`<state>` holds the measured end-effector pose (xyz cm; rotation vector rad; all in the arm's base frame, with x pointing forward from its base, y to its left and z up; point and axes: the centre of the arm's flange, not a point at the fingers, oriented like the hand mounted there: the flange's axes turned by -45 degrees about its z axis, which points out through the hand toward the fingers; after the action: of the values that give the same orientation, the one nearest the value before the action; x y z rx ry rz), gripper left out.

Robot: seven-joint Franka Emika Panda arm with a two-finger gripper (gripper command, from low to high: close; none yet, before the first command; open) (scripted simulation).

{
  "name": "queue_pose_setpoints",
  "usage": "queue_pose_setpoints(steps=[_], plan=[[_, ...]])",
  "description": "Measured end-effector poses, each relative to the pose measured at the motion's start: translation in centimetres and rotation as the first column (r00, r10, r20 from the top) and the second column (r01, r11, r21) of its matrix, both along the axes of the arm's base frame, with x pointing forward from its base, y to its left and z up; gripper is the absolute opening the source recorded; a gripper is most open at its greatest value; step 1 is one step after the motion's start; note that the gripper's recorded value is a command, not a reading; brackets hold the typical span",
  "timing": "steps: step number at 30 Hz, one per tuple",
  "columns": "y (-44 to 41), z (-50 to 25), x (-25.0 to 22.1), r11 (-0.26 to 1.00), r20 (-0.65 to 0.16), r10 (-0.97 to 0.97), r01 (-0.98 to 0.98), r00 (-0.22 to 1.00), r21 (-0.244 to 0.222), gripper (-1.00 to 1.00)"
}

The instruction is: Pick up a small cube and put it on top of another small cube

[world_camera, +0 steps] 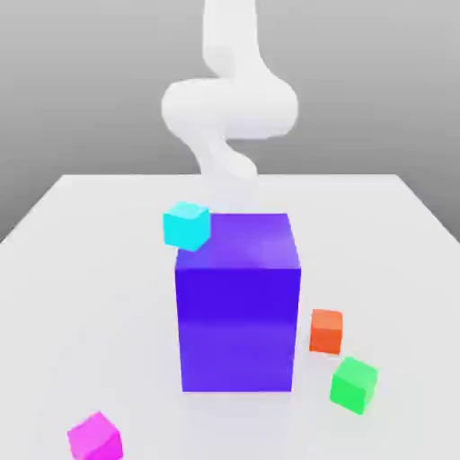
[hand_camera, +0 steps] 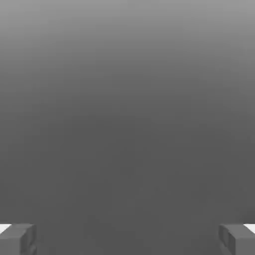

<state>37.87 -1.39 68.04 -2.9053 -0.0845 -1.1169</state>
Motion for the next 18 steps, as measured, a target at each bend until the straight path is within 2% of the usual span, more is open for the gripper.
queue_pose_setpoints(steps=[9,18], plan=[[-4.1,-13.4,9.4,0.972,-0.209,0.227,-0.233,0.951,-0.007,0.0],[-7.8,-28.4,13.7,0.907,-0.386,0.384,-0.42,0.839,-0.012,0.0]])
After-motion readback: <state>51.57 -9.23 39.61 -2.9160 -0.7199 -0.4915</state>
